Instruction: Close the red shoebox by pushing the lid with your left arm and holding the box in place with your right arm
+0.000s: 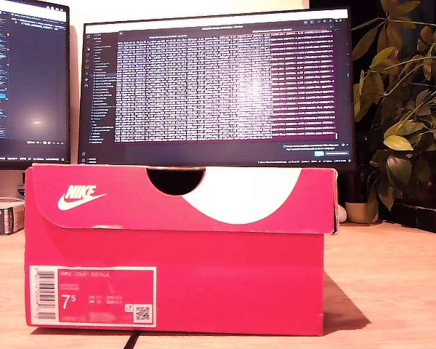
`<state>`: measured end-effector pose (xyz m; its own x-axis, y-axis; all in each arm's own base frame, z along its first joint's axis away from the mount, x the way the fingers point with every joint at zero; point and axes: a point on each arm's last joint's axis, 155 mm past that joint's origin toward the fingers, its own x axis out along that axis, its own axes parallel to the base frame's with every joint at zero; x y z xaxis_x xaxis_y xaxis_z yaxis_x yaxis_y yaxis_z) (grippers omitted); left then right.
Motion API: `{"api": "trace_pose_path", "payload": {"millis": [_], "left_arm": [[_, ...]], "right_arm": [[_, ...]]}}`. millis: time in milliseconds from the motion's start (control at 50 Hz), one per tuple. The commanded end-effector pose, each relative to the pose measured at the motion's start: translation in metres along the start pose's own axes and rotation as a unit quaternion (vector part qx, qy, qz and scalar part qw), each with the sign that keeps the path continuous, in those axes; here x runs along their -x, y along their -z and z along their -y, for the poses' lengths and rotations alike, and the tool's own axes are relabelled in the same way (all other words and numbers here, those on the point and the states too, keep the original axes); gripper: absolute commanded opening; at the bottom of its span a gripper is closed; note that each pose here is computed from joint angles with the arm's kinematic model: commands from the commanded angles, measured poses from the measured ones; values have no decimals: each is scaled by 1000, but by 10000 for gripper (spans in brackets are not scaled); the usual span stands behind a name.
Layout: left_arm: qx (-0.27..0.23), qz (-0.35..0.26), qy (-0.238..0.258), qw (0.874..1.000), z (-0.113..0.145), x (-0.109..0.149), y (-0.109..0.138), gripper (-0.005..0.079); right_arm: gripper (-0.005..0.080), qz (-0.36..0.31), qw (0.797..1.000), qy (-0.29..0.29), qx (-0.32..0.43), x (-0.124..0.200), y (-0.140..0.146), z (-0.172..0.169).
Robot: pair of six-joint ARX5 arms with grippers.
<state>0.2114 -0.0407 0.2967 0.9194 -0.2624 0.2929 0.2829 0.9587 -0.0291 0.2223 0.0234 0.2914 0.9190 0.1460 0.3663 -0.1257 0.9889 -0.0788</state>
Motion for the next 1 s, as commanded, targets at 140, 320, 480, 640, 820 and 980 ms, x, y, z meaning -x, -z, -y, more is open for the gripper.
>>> {"api": "trace_pose_path", "payload": {"millis": [140,320,480,640,820,980], "left_arm": [[12,-29,-29,999,-18,-1,47,-19],[12,-40,-45,998,-25,-1,62,-19],[34,-58,-64,996,-32,1,82,-19],[40,-79,-82,993,-38,3,100,-19],[44,-90,-86,991,-38,4,112,-19],[42,-108,-86,990,-37,5,126,-19]], "right_arm": [[-13,-10,1000,2,9,1,18,0],[-13,-30,999,15,6,2,40,5],[-13,-42,999,25,8,3,49,8],[-13,-54,998,28,10,4,55,10],[-12,-77,996,29,13,5,67,10],[-12,-93,995,34,18,7,74,12]]}}
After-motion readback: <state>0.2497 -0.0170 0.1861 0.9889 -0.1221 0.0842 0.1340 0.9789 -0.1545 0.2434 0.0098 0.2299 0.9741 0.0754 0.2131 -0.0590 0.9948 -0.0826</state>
